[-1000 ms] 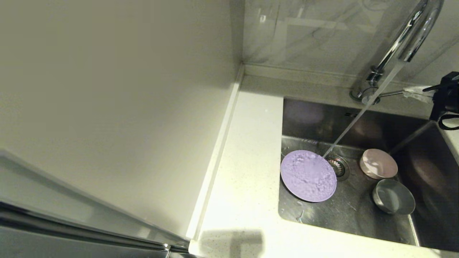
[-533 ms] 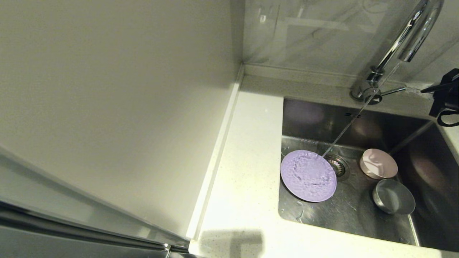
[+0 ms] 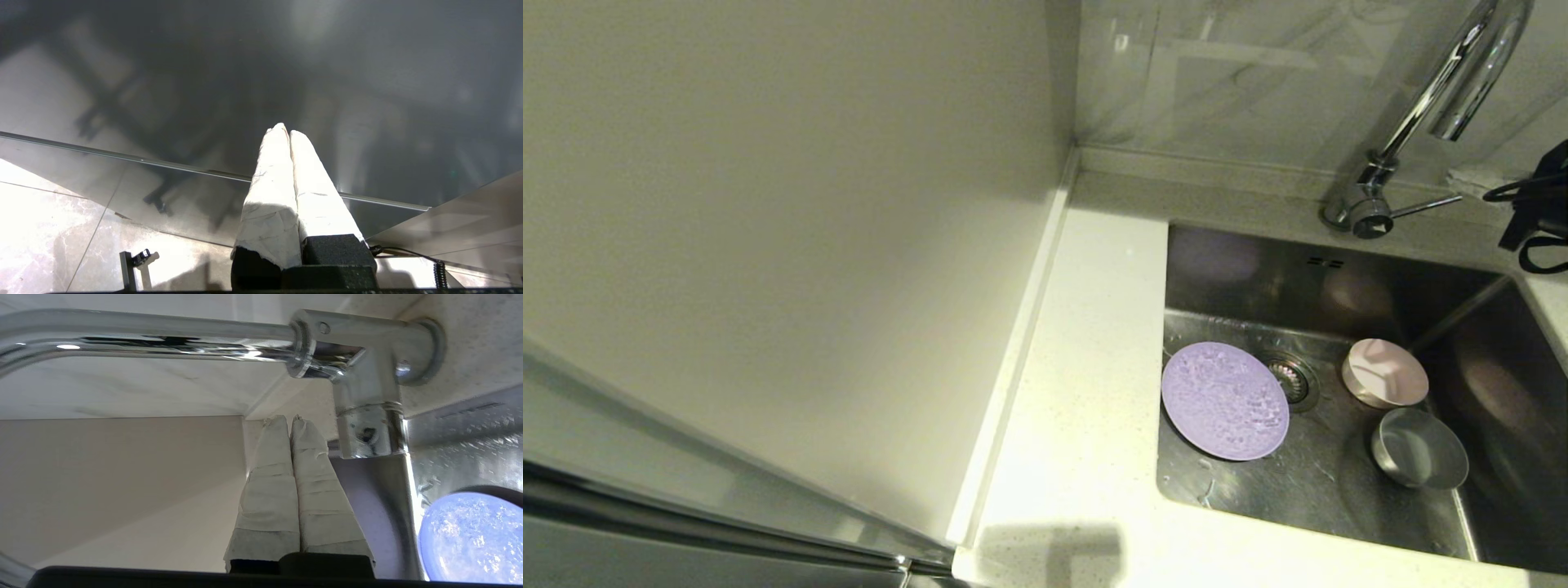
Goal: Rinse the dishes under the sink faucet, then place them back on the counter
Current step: Turn off the faucet, then put a bowl back to the table from the sink
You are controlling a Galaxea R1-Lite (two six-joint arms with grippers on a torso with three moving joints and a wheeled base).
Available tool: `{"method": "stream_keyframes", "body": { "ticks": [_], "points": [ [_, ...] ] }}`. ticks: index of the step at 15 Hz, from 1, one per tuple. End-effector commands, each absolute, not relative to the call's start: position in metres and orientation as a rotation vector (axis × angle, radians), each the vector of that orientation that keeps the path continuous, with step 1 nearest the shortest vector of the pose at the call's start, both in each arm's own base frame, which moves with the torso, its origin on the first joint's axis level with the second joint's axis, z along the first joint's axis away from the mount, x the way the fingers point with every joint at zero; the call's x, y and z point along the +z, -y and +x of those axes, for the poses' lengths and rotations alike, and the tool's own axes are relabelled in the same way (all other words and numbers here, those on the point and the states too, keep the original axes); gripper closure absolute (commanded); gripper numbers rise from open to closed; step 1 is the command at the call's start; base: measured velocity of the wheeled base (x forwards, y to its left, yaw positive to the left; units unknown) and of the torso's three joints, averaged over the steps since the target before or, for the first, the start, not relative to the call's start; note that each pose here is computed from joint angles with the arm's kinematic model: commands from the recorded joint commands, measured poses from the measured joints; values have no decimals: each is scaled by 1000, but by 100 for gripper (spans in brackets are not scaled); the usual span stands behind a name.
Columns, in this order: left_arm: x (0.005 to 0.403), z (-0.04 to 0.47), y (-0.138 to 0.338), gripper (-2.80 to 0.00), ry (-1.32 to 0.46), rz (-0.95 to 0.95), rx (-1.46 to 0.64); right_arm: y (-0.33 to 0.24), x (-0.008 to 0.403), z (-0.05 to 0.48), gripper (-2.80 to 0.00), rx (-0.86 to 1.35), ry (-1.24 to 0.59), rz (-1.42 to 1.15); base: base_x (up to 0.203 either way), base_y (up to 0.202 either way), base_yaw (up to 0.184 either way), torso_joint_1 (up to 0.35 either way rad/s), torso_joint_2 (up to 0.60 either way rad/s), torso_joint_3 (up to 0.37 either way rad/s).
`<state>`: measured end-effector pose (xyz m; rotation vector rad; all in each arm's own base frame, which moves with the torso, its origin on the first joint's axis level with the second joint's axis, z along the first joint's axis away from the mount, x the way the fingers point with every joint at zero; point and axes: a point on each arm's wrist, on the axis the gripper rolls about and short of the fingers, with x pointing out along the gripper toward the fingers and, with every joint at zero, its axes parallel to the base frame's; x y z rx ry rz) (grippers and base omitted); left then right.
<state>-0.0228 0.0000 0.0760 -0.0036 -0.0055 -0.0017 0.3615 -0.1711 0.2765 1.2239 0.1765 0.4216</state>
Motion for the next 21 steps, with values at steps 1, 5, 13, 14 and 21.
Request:
{"method": "stream_keyframes", "body": {
  "ticks": [1, 5, 13, 14, 21],
  "points": [
    [75, -23, 0, 0, 3, -3, -2, 172, 276, 362, 0, 428, -181, 1237, 0, 0, 0, 0, 0, 0],
    [76, -23, 0, 0, 4, -3, -2, 177, 290, 342, 0, 413, -136, 1215, 0, 0, 0, 0, 0, 0],
    [76, -23, 0, 0, 4, -2, -2, 148, 312, 217, 0, 272, -47, 955, 0, 0, 0, 0, 0, 0],
    [76, -23, 0, 0, 5, -3, -2, 138, 311, 196, 0, 210, -63, 877, 0, 0, 0, 0, 0, 0],
    [76, -23, 0, 0, 4, -3, -2, 57, 231, 97, 0, -497, -158, 327, 0, 0, 0, 0, 0, 0]
  ]
}}
